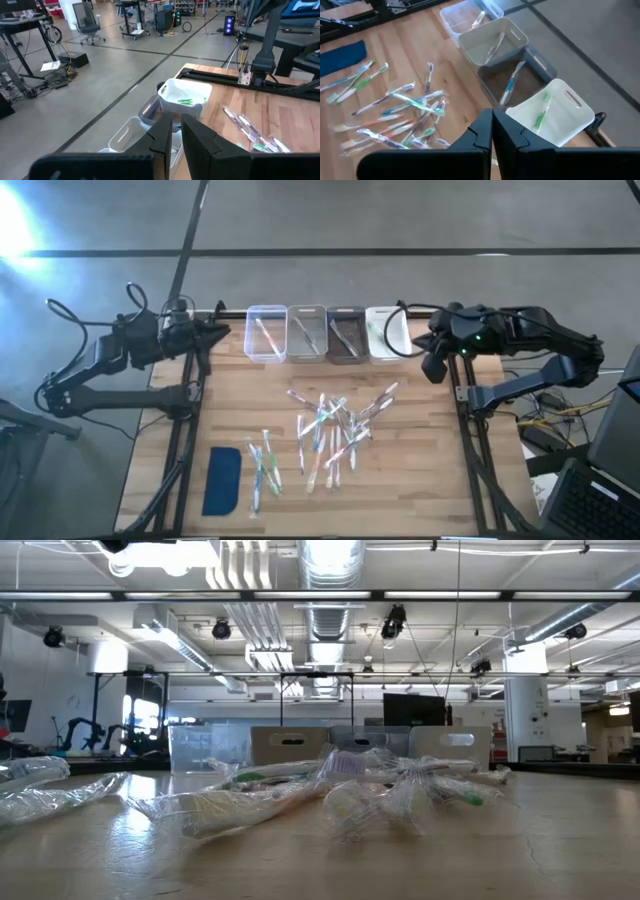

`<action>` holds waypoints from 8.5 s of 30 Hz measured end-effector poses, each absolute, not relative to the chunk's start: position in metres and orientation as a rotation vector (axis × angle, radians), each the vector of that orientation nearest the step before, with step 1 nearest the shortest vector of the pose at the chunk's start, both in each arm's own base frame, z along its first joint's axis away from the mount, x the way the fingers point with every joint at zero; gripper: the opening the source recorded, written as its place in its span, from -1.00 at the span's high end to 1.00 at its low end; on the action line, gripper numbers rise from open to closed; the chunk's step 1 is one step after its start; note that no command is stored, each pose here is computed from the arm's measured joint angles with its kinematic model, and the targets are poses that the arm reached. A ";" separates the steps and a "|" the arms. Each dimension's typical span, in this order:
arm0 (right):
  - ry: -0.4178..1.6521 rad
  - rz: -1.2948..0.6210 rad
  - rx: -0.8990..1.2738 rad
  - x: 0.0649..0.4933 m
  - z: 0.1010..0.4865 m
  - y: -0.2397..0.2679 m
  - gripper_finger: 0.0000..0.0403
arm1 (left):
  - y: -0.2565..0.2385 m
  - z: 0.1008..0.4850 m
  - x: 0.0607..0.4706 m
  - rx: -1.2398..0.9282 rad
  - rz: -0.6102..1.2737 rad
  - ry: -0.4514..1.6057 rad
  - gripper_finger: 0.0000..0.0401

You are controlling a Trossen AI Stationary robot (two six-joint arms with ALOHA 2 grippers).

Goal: Pick & Place Toothbrushes
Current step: Put the blue toothbrush into the black transparent bin

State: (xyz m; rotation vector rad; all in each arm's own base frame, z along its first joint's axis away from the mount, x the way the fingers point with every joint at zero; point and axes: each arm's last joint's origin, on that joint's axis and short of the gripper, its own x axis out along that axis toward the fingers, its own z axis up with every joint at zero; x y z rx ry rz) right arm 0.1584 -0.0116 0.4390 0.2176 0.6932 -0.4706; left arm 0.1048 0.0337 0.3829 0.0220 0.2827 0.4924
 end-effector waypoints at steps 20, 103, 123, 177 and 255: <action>0.865 -0.419 -0.112 0.147 0.401 -0.011 0.96 | 0.035 0.381 0.111 0.015 0.492 0.303 0.77; 0.750 -0.534 -0.190 0.100 0.291 -0.015 0.96 | 0.003 0.442 0.298 -0.378 0.969 0.585 0.19; 0.752 -0.534 -0.190 0.100 0.291 -0.015 0.96 | -0.047 0.398 0.317 -0.602 0.846 0.931 0.19; 0.753 -0.534 -0.190 0.100 0.291 -0.015 0.96 | -0.141 0.403 0.276 -0.777 0.615 1.057 0.19; 0.753 -0.533 -0.191 0.100 0.291 -0.015 0.96 | -0.190 0.166 0.246 -1.257 0.976 1.301 0.32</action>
